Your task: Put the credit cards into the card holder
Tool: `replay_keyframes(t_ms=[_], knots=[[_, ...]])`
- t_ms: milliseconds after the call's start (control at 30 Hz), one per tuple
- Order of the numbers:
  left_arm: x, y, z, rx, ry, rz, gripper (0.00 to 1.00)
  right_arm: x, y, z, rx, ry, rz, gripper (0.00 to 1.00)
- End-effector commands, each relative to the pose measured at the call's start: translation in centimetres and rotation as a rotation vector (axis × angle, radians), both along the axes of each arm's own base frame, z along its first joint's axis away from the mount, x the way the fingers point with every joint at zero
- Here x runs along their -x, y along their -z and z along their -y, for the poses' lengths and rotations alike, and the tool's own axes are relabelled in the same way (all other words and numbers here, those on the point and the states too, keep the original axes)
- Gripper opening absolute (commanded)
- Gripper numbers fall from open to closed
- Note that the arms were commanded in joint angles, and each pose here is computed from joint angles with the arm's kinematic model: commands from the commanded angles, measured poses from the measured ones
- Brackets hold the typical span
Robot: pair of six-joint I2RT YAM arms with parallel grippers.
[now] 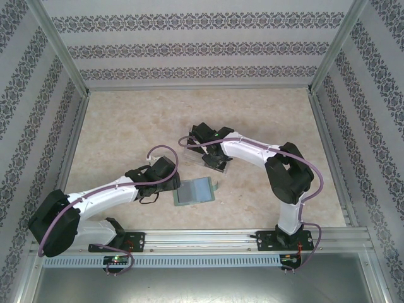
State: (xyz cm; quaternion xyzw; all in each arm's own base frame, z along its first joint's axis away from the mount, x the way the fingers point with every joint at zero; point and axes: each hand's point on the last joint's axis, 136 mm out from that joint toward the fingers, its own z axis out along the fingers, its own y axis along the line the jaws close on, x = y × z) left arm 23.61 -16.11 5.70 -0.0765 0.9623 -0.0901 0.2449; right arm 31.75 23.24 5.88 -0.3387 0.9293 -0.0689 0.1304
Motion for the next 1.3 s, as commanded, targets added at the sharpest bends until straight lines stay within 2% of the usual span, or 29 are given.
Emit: replay_keyframes(t_ms=[0, 500, 633, 733, 800, 967, 1267], knots=[[0.0, 0.0, 0.6, 0.012, 0.017, 0.007, 0.78, -0.4, 0.2, 0.0, 0.033, -0.014, 0.005, 0.30], [0.0, -0.1, 0.6, 0.011, 0.015, 0.012, 0.78, 0.8, 0.1, -0.7, 0.000, -0.037, -0.038, 0.05], [-0.1, -0.2, 0.6, 0.009, 0.016, 0.013, 0.78, 1.2, 0.0, -1.0, -0.018, -0.042, -0.056, 0.05], [-0.1, -0.2, 0.6, 0.007, 0.017, 0.013, 0.78, 1.4, 0.2, -1.2, -0.025, -0.047, -0.071, 0.14], [-0.1, -0.3, 0.6, 0.006, 0.018, 0.014, 0.78, 1.4, 0.3, -1.2, -0.022, -0.048, -0.078, 0.15], [-0.2, -0.5, 0.7, 0.007, 0.020, 0.018, 0.78, 1.6, 0.4, -1.7, -0.027, -0.059, -0.090, 0.12], [-0.4, -0.7, 0.8, 0.002, 0.024, 0.022, 0.78, 1.6, 0.1, -2.0, -0.042, -0.064, -0.101, 0.00]])
